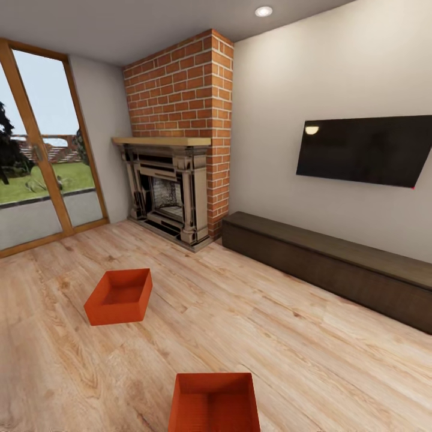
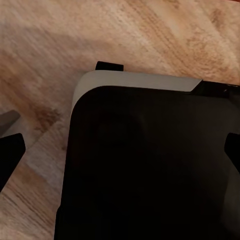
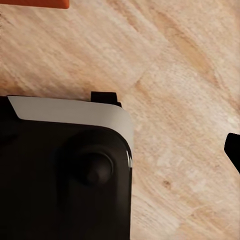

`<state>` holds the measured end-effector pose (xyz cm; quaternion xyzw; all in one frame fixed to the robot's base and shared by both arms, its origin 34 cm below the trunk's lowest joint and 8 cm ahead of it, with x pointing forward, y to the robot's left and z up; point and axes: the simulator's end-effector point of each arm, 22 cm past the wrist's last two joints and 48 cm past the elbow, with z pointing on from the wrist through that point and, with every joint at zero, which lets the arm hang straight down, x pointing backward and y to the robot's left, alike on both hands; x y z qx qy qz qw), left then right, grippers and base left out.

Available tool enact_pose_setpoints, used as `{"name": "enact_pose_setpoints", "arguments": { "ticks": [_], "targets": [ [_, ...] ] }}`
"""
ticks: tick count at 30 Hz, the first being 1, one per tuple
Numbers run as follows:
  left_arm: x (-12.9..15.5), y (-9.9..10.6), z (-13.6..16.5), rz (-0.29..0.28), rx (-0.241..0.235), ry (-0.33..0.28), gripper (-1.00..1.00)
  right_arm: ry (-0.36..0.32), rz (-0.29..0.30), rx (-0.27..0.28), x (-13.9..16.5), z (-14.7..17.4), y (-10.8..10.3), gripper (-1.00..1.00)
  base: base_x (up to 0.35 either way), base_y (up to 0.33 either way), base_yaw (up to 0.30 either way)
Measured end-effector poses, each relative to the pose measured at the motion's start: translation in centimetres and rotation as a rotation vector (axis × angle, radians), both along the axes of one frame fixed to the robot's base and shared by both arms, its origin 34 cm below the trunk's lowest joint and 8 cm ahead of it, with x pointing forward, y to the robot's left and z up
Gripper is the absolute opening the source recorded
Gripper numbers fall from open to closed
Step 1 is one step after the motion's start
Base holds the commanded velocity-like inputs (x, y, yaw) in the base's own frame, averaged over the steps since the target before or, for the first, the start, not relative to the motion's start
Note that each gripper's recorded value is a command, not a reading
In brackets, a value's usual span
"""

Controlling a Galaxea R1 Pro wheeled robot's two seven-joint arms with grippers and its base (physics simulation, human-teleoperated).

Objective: Move the two storage containers from the living room to the garage. In the garage, place one container on the floor and stack the other container on top of it (either order is fine).

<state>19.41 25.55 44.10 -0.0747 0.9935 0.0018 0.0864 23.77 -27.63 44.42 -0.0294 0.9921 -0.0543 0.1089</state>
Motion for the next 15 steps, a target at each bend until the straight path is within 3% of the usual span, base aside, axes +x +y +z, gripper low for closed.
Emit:
{"name": "enact_pose_setpoints", "arguments": {
  "ticks": [15],
  "targets": [
    [-0.86,0.00,-0.11,0.000,0.000,0.023,1.00,0.023,-0.001,-0.002,-0.86,-0.21,-0.18,1.00,0.000,0.000,0.000]
  ]
}}
